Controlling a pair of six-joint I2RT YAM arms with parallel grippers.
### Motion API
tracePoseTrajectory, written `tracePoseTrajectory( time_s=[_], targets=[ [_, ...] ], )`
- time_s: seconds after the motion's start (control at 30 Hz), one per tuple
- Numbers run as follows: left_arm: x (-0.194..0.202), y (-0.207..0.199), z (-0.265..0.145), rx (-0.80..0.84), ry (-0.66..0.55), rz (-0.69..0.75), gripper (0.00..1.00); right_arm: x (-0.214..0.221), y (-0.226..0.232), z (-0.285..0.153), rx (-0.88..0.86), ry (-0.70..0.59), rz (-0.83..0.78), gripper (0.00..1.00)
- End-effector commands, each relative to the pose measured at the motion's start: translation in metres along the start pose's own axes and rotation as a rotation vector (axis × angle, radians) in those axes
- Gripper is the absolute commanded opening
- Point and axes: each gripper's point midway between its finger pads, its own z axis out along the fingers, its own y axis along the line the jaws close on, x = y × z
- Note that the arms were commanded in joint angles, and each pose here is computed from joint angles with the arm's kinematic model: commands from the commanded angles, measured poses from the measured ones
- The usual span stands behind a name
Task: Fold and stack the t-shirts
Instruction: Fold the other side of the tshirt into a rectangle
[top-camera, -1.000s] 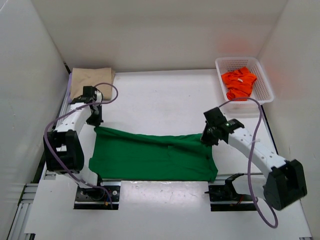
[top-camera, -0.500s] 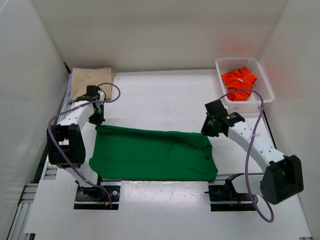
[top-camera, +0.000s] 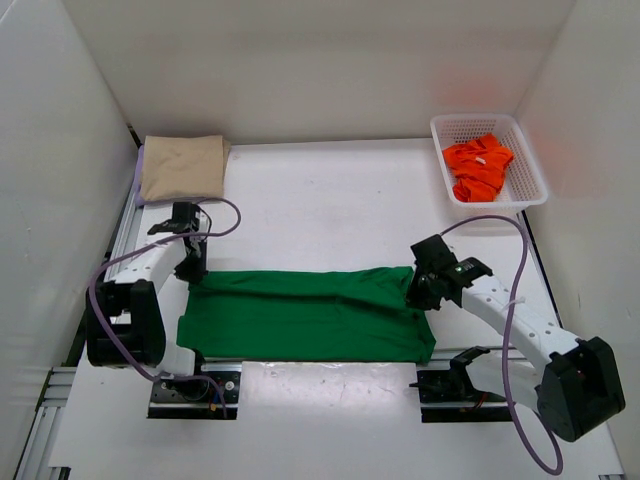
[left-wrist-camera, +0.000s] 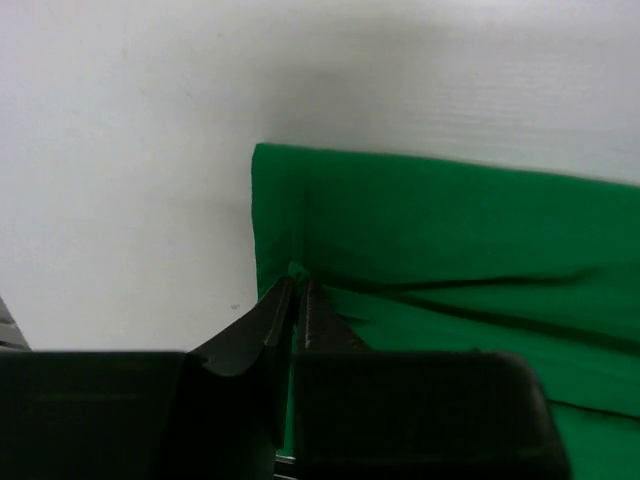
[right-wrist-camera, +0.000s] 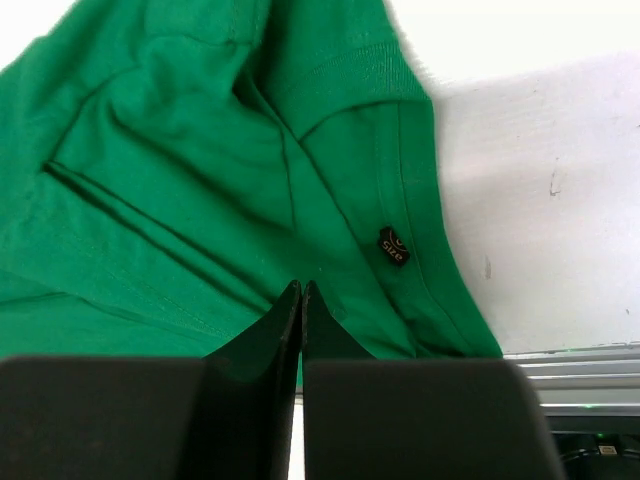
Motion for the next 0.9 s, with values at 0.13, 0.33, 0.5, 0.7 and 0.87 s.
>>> tracePoseTrajectory(
  time_s=[0.13,0.33,0.5,0.7,0.87],
  targets=[
    [0.018,0.007,-0.012,-0.001,-0.027,-0.028,0.31,0.007,0.002,0.007,0.003,0.029,0.003,0.00],
    [0.070,-0.005,-0.062,0.159,0.174,-0.074,0.48,0.012,0.001,0.008,0.008,0.039,0.003,0.00],
    [0.014,-0.002,-0.046,0.096,0.009,-0.036,0.48,0.010,0.001,0.010,0.014,0.032,0.003,0.00],
    [-0.027,-0.025,-0.017,0.067,0.000,0.068,0.48,0.010,0.001,0.010,0.014,0.032,0.003,0.00],
    [0.011,-0.028,0.007,-0.045,0.119,0.185,0.44,0.006,-0.004,0.006,0.041,0.013,0.002,0.00]
  ],
)
